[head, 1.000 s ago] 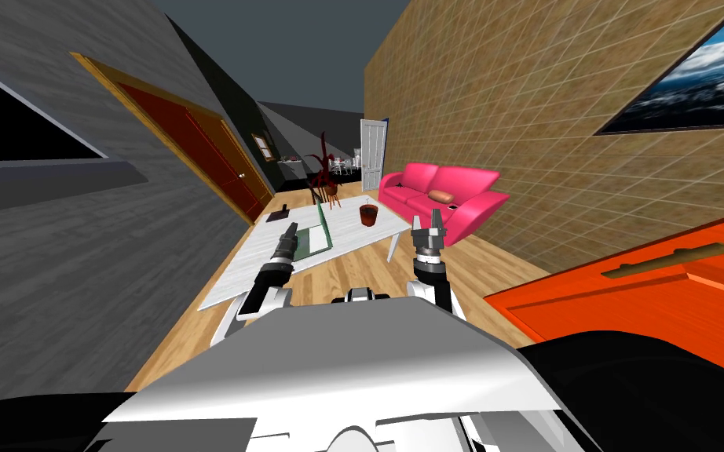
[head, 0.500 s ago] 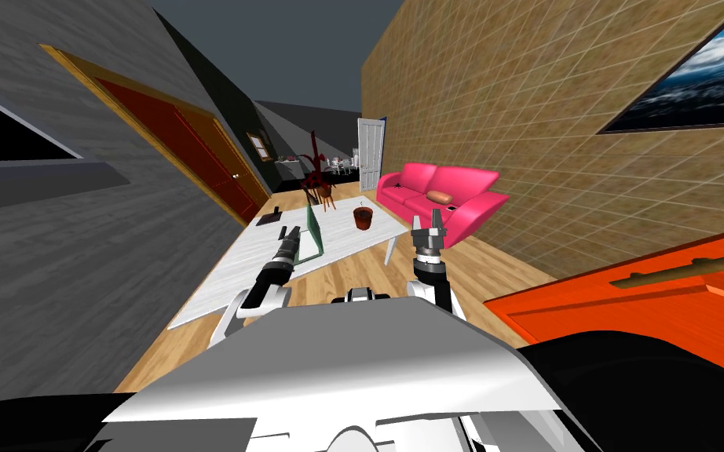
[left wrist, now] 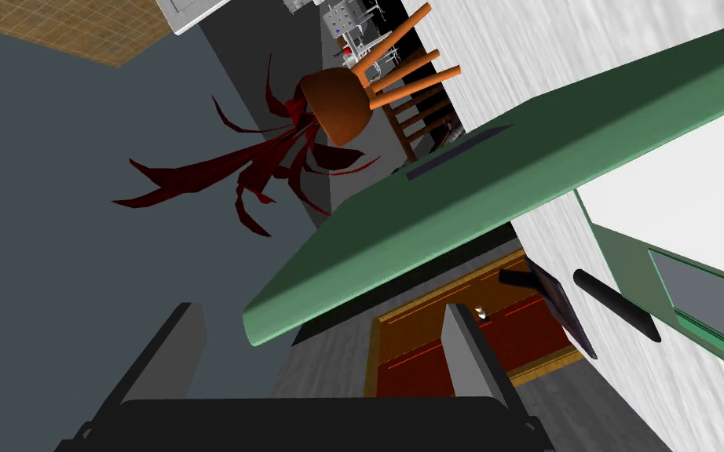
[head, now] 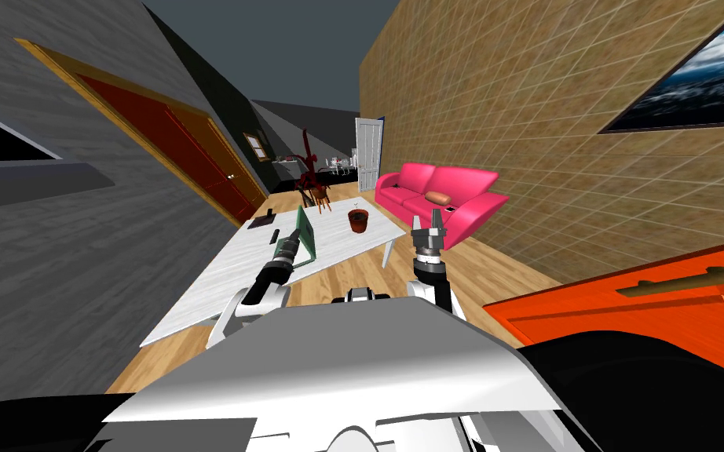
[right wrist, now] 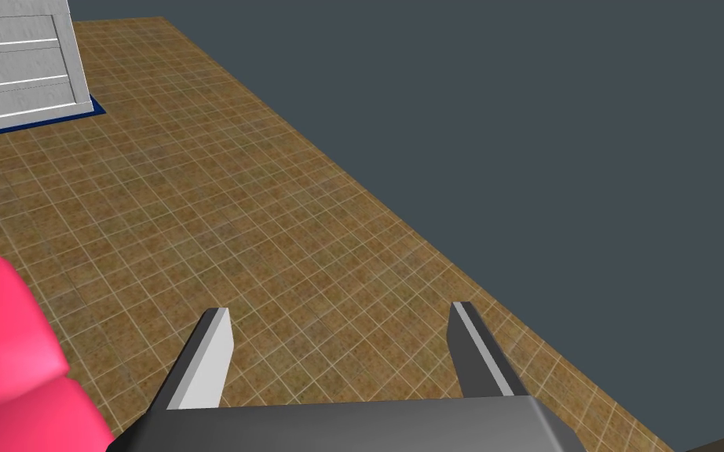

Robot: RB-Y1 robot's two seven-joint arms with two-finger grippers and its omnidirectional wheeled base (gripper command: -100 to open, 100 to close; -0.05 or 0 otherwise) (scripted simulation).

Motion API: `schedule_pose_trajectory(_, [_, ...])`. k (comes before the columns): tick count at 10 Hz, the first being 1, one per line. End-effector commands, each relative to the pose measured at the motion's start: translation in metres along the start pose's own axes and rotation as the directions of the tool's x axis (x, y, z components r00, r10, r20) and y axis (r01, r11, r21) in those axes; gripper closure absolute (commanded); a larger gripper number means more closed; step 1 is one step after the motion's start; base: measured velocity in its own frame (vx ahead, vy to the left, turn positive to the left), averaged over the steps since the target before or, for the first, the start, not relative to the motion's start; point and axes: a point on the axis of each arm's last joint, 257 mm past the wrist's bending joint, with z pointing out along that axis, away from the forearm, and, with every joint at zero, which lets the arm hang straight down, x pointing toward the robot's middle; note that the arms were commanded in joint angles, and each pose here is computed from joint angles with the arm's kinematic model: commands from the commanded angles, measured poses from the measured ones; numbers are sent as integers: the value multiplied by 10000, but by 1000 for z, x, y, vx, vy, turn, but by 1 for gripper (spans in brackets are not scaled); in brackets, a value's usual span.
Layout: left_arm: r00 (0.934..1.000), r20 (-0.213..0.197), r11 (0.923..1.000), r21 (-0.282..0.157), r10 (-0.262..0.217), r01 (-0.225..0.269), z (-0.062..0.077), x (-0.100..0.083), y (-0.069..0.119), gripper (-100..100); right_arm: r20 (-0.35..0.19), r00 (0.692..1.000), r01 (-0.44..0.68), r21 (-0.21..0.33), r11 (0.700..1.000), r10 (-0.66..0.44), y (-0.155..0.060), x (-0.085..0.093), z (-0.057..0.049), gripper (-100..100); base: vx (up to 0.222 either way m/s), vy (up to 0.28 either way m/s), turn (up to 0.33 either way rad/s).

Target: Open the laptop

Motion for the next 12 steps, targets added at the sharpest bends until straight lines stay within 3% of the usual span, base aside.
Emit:
schedule_pose_trajectory(1, [10000,27,10000,-57,33,-33,-2,-3,-3,-100,-1,10000,1,-1,10000,-1,0,0,0,0,104,-2,-29])
schedule_pose_trajectory(2, [10000,13,10000,-31,19,-19,-1,-1,-1,-100,-1,10000,2,1,10000,-2,0,0,0,0,66,2,-7])
schedule_pose_trajectory(3, [10000,15,10000,-41,21,-21,-1,-2,-1,100,-1,10000,2,0,10000,-2,0,0,0,0,11,0,-2])
schedule_pose_trajectory(4, [9974,10,9971,235,-722,721,4,5,-4,100,-1,10000,0,-1,10000,0,0,0,0,0,-20,51,57])
schedule_pose_trajectory(6, [9892,-8,9882,463,-1464,1463,7,11,-5,100,-2,10000,2,-1,10000,-2,0,0,0,0,-52,107,40])
schedule_pose_trajectory(8, [9754,-33,9731,691,-2203,2200,11,17,-6,100,-2,10000,2,0,10000,-2,0,0,0,0,-53,104,44])
schedule_pose_trajectory(10, [9560,-65,9518,919,-2933,2927,14,22,-7,100,-2,10000,2,0,10000,-2,0,0,0,0,-48,82,63])
schedule_pose_trajectory(12, [9309,-104,9244,1146,-3650,3638,17,28,-8,100,-2,10000,3,0,10000,-3,0,0,0,0,-47,97,48])
